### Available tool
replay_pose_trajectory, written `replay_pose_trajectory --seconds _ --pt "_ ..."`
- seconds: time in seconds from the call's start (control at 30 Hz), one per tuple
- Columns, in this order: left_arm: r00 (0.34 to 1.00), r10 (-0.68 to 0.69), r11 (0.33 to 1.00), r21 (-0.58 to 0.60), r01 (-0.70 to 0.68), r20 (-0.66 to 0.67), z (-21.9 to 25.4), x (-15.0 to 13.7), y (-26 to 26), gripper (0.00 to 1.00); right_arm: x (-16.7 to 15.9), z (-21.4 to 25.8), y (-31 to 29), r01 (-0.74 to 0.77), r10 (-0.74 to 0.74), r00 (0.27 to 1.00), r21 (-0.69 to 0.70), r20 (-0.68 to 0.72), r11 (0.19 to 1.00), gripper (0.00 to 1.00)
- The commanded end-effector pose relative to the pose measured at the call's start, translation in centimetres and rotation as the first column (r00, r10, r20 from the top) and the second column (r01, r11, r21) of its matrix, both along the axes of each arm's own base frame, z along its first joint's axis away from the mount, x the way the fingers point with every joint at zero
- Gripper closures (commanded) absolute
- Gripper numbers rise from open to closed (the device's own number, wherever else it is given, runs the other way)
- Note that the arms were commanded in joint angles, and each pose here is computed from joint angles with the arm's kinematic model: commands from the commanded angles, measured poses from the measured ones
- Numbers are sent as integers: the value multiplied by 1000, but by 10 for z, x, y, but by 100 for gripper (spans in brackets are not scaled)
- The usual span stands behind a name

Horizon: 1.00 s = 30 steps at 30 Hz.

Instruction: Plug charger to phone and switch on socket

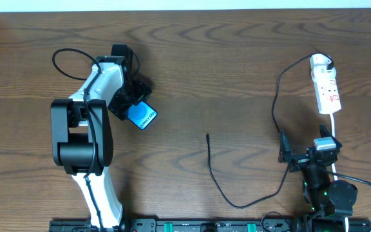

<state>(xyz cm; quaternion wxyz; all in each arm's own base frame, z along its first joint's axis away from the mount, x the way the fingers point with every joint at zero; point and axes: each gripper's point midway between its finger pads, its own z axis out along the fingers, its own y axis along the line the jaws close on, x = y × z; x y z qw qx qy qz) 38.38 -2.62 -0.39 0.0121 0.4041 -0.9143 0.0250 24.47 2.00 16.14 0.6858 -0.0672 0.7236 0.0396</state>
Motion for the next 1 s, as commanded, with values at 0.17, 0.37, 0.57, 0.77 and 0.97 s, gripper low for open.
replay_pose_trajectory --seconds 0.17,0.37,0.57,0.77,0.97 --pt "996 0 999 -34 -3 -86 -23 -21 -9 11 0 0 -1 7 -7 1000 -10 1 1000 1" --pt "997 0 999 -35 -3 -77 -23 -19 -9 16 0 0 -1 7 -7 1000 -10 1 1000 1" --pt "997 0 999 -35 -3 -75 -23 -18 -9 21 0 0 -1 7 -7 1000 -10 1 1000 1" --pt "997 0 999 -35 -3 -74 -23 -18 -9 24 0 0 -1 7 -7 1000 -10 1 1000 1" --pt "997 0 999 -34 -3 -74 -23 -18 -9 33 0 0 -1 7 -7 1000 -10 1 1000 1"
